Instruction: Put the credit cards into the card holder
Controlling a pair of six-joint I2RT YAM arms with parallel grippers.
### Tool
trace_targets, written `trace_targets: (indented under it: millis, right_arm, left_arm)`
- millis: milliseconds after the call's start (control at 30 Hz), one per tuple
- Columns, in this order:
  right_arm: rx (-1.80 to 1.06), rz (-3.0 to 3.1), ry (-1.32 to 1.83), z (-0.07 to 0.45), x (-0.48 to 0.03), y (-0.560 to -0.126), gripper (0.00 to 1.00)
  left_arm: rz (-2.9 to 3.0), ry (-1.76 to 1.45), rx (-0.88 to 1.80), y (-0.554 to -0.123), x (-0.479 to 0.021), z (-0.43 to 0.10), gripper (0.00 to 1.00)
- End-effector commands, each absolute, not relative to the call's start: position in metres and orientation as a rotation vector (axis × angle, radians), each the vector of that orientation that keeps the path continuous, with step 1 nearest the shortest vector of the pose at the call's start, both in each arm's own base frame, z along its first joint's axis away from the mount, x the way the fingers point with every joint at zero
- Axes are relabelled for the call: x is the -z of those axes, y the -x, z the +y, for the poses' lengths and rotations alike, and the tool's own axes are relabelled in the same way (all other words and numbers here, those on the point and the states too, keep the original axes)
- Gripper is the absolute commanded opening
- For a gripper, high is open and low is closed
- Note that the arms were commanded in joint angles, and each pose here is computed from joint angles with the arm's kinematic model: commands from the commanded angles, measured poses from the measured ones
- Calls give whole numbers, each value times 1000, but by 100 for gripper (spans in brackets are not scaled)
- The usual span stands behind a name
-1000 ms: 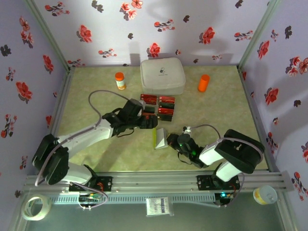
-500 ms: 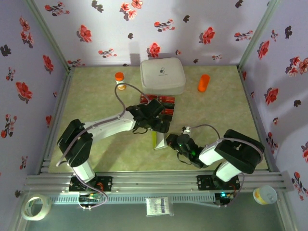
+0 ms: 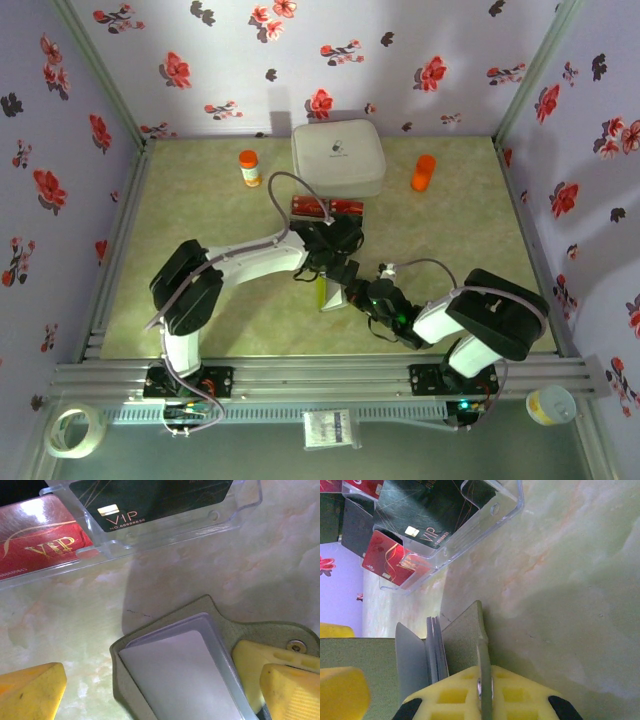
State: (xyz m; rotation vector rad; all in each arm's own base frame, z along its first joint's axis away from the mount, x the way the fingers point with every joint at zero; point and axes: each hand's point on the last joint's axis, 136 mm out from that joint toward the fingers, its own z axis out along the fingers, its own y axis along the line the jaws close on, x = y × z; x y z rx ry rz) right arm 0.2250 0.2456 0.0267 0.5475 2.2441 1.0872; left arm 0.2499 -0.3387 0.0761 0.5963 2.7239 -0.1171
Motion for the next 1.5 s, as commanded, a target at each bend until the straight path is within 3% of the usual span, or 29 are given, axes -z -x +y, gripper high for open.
trace_targets:
  millis: [0,1067,1467]
  right_arm:
    - [-1087,2234,-551,248,-27,-226,0]
    - [-1053,2225,-621,235,-17,-224,0]
    - [-1039,2227,-645,233,-14,-224,0]
  left_arm:
    - [2718,-644,7,-252,-72,-331,100]
    - [2636,-524,-72,-254,-99,-276,100]
    - [2647,-478,-75,-244,-85,-242,100]
